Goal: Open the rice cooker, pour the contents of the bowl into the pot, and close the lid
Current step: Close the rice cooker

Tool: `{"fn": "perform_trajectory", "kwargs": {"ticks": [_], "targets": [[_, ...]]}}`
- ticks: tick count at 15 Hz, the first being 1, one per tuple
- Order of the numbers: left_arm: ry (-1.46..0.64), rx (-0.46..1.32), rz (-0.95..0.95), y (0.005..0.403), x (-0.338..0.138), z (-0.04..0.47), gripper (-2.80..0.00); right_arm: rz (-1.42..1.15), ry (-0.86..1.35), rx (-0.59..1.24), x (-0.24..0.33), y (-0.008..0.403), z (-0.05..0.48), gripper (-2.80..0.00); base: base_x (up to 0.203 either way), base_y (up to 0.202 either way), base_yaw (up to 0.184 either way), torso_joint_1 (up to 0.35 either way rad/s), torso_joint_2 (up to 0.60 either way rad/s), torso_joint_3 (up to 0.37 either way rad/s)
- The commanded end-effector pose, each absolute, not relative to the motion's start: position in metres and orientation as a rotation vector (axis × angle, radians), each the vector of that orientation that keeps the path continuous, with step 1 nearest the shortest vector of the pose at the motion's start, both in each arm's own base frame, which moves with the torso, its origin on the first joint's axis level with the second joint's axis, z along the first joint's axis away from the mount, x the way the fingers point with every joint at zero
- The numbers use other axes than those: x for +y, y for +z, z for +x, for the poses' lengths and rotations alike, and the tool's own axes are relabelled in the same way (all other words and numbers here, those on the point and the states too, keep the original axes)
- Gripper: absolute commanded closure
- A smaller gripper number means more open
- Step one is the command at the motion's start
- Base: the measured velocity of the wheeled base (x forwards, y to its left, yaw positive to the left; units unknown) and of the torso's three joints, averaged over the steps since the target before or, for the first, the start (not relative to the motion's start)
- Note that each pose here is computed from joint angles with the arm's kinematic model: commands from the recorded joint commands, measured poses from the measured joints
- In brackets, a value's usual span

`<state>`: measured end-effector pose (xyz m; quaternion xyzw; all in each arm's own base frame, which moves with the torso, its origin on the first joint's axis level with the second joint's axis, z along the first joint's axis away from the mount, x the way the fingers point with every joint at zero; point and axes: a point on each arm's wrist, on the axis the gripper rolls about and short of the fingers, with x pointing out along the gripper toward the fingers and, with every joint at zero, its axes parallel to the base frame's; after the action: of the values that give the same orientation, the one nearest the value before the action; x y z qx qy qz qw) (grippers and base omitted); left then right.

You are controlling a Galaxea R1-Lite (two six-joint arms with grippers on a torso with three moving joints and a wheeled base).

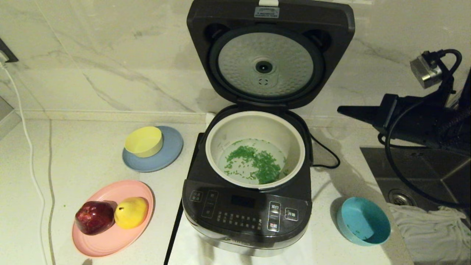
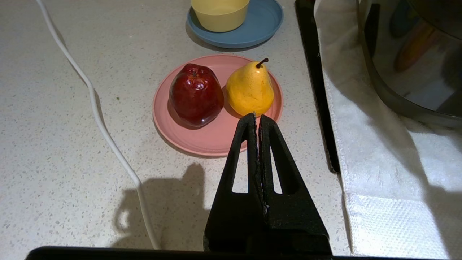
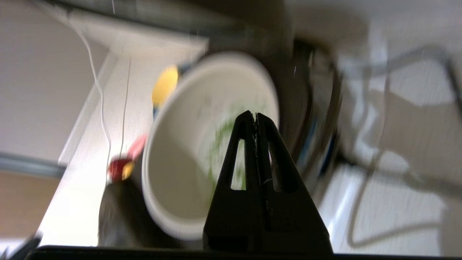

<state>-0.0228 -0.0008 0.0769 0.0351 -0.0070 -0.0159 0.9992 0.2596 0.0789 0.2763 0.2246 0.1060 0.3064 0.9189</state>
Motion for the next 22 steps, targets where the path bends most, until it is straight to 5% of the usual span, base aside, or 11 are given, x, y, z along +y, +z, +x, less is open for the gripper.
{"fn": "perform_trajectory", "kwargs": {"ticks": [1,11,22], "targets": [[-0.032,-0.007,0.071,0.074,-0.001,-0.022,0.00,0.466,0.623,0.191,0.083,0.283,0.289,0.00,0.000,0.000,0.000,0.000,0.00,0.000],[-0.032,-0.007,0.071,0.074,-0.001,-0.022,0.00,0.456,0.583,-0.011,0.101,0.304,0.372,0.00,0.000,0.000,0.000,0.000,0.00,0.000],[-0.032,-0.007,0.071,0.074,-0.001,-0.022,0.00,0.458,0.554,-0.107,0.101,0.316,0.404,0.00,0.000,0.000,0.000,0.000,0.00,0.000]]}}
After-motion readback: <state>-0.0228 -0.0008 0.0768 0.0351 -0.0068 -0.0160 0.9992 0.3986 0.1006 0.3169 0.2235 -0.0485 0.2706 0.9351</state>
